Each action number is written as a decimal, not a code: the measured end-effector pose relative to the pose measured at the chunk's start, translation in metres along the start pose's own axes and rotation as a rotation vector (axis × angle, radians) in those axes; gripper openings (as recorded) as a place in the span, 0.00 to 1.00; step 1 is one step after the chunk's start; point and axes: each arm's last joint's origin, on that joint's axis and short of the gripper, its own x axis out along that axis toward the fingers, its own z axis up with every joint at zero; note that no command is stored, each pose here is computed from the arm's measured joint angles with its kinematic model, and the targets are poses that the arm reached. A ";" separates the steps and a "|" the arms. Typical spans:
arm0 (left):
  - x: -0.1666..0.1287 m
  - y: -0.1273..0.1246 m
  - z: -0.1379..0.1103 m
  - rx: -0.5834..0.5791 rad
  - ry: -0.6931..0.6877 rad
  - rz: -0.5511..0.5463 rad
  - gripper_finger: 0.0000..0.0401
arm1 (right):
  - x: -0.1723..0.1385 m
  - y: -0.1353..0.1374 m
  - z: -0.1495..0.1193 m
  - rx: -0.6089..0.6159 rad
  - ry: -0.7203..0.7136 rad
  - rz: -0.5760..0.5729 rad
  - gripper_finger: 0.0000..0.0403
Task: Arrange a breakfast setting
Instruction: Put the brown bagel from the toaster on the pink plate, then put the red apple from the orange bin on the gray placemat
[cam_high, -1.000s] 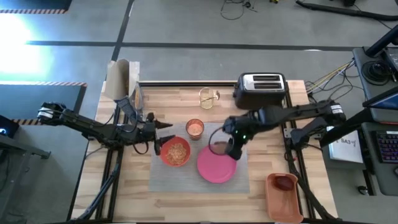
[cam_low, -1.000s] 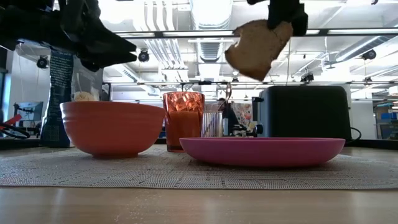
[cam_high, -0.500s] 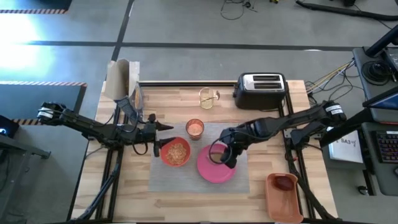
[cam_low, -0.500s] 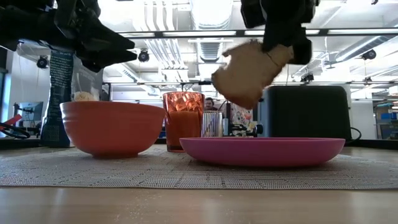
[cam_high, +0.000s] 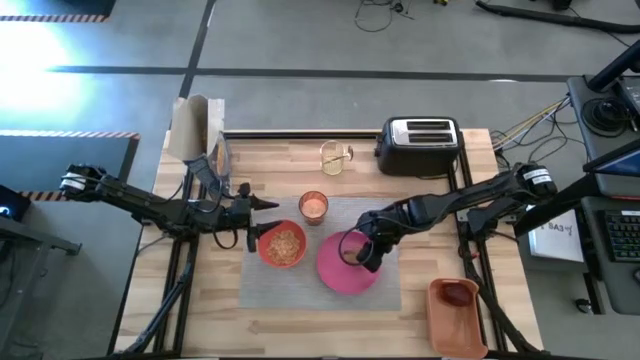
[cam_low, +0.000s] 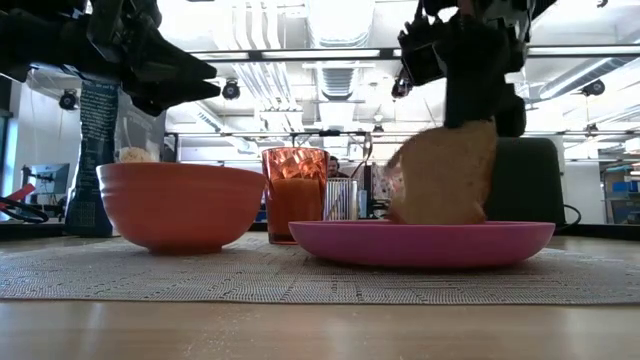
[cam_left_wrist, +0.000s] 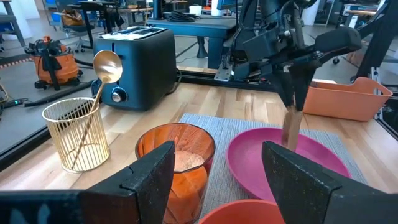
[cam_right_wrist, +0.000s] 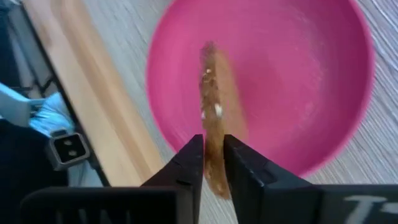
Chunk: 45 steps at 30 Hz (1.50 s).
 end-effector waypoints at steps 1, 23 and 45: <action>0.000 0.000 0.000 0.000 0.000 0.000 0.56 | 0.001 0.001 0.001 -0.005 -0.009 0.014 0.16; 0.000 0.000 0.000 0.000 0.000 -0.001 0.56 | -0.020 0.025 0.017 -0.108 -0.107 0.057 0.36; 0.000 0.000 -0.003 0.007 0.035 -0.012 0.56 | -0.058 0.046 -0.035 0.350 0.202 -0.314 0.36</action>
